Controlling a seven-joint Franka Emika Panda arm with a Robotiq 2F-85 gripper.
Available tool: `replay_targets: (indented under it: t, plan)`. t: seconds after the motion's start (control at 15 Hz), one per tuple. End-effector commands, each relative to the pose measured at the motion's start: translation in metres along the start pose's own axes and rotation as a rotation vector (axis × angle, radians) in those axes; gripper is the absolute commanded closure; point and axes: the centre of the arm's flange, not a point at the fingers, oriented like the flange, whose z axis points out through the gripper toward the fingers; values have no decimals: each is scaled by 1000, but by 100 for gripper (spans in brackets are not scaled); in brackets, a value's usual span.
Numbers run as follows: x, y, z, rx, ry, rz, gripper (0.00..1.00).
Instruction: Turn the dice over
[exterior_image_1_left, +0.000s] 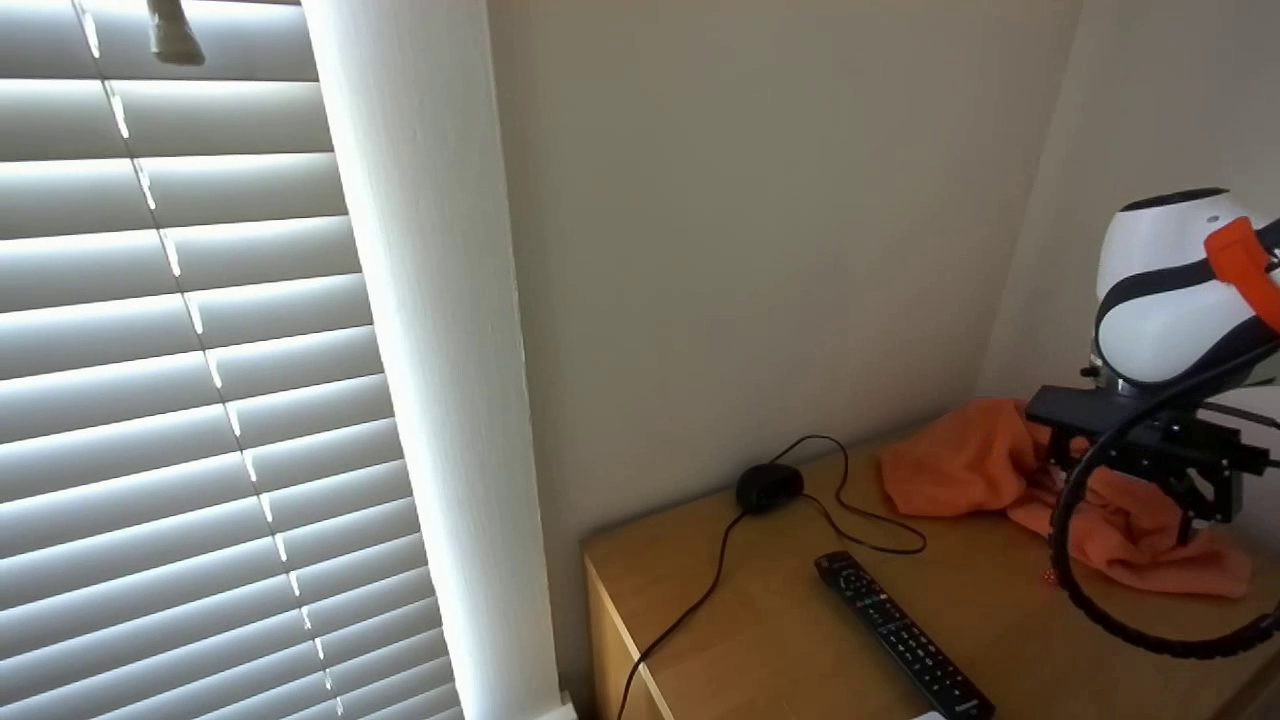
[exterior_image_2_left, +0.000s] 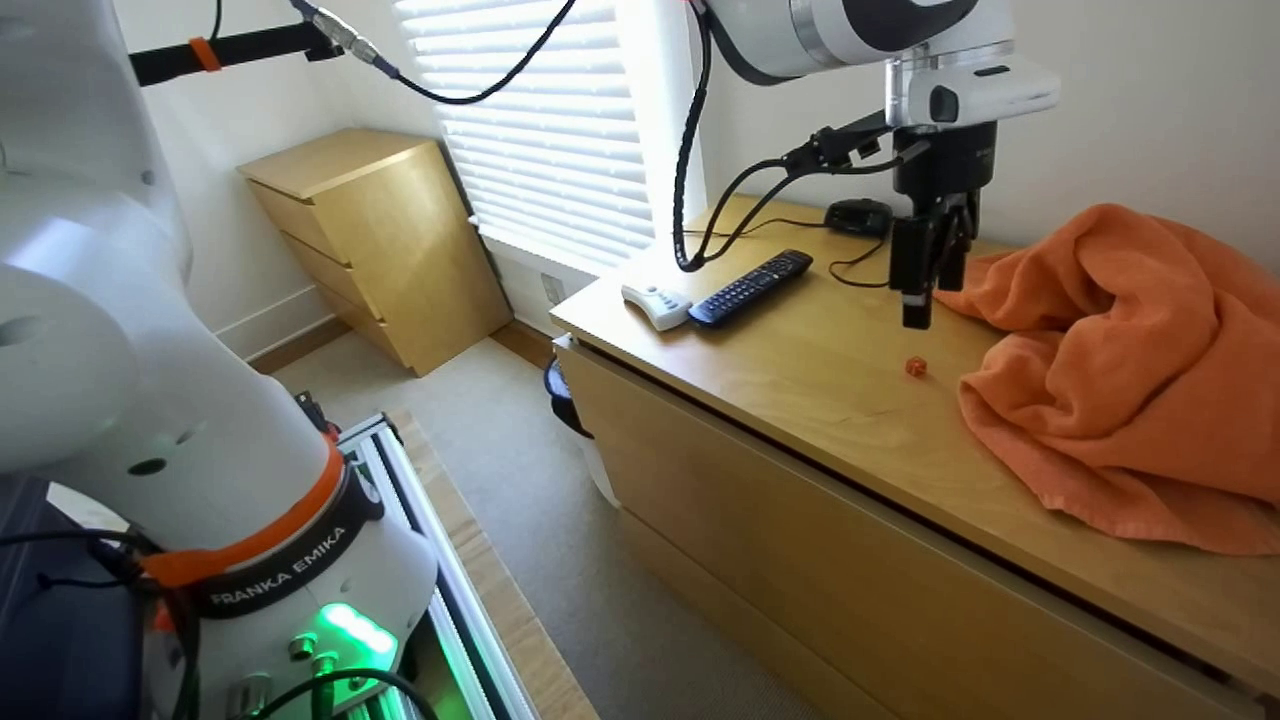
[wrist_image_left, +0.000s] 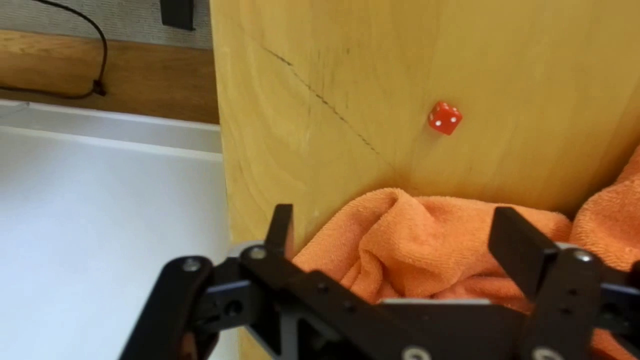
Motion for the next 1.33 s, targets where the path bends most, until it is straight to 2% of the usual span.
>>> replay_targets:
  t: [0.0,0.47,0.6,0.67,1.27]
  plan:
    - [6,19,-9,-3,-107,4,0]
    - [18,30,-15,26,-169,30,0]
    - [21,31,-16,33,-168,45,0]
    - [20,19,-13,26,-136,39,0]
    - [22,20,-14,29,-138,45,0]
